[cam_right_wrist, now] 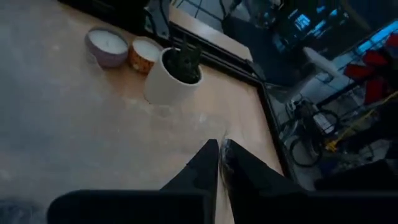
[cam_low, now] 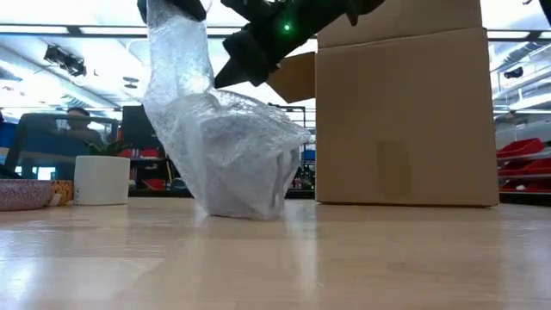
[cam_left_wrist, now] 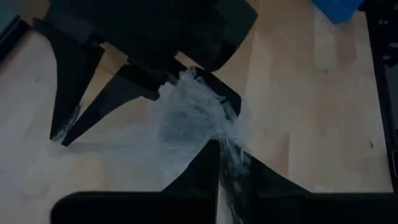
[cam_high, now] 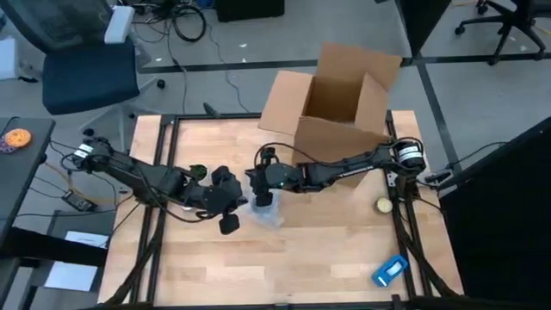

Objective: Wrap mug
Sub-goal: Wrap the purple mug with the bubble wrap

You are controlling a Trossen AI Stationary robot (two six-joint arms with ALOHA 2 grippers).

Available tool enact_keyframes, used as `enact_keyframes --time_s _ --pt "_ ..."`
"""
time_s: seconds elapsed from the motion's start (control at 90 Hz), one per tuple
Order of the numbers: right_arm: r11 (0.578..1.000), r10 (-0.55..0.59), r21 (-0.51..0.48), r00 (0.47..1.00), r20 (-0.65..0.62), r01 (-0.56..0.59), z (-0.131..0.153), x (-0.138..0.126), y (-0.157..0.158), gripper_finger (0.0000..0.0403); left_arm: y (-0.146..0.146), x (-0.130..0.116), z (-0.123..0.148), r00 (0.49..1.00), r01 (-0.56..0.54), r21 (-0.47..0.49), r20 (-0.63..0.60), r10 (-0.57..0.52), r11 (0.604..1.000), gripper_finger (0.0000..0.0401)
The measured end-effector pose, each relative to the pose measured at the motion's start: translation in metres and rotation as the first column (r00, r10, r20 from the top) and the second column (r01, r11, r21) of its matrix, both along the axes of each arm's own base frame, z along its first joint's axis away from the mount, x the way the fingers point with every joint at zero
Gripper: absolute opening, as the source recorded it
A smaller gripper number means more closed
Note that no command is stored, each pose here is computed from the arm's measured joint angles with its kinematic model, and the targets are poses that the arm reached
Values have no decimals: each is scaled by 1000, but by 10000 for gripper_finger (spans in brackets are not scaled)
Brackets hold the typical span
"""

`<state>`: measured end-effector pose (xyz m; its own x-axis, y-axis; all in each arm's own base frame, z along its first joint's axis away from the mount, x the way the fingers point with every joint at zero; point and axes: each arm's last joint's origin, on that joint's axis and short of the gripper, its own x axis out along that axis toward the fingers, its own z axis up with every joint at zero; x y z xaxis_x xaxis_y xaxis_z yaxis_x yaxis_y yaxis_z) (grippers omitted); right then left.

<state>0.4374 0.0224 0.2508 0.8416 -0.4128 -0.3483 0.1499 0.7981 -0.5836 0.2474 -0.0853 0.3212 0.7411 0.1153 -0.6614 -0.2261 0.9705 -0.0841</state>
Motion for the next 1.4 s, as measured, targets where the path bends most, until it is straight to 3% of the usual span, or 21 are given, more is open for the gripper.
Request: enact_keyframes --time_s 0.233,0.478,0.678,0.911,1.122,1.4 --pt "1000 -14 -20 1000 6 14 3 1 -2 8 0 0 0 1000 -1 0 1 1 1000 0" --pt "999 -46 20 999 -17 46 -1 -2 -4 72 0 0 0 1000 1 1 2 -1 1000 0" --pt "982 -96 -167 995 -41 88 4 -1 -7 117 0 0 0 1000 0 3 6 0 1000 0" --pt "936 -78 -348 994 -78 47 11 0 -1 128 0 0 1 1000 0 0 7 0 1000 0" --pt "918 -55 -397 992 -112 6 11 -1 7 128 0 0 1 1000 4 -4 6 -4 1000 0" --pt "933 -89 -359 989 -121 40 8 -2 0 128 0 0 1 1000 0 -7 7 0 1000 0"
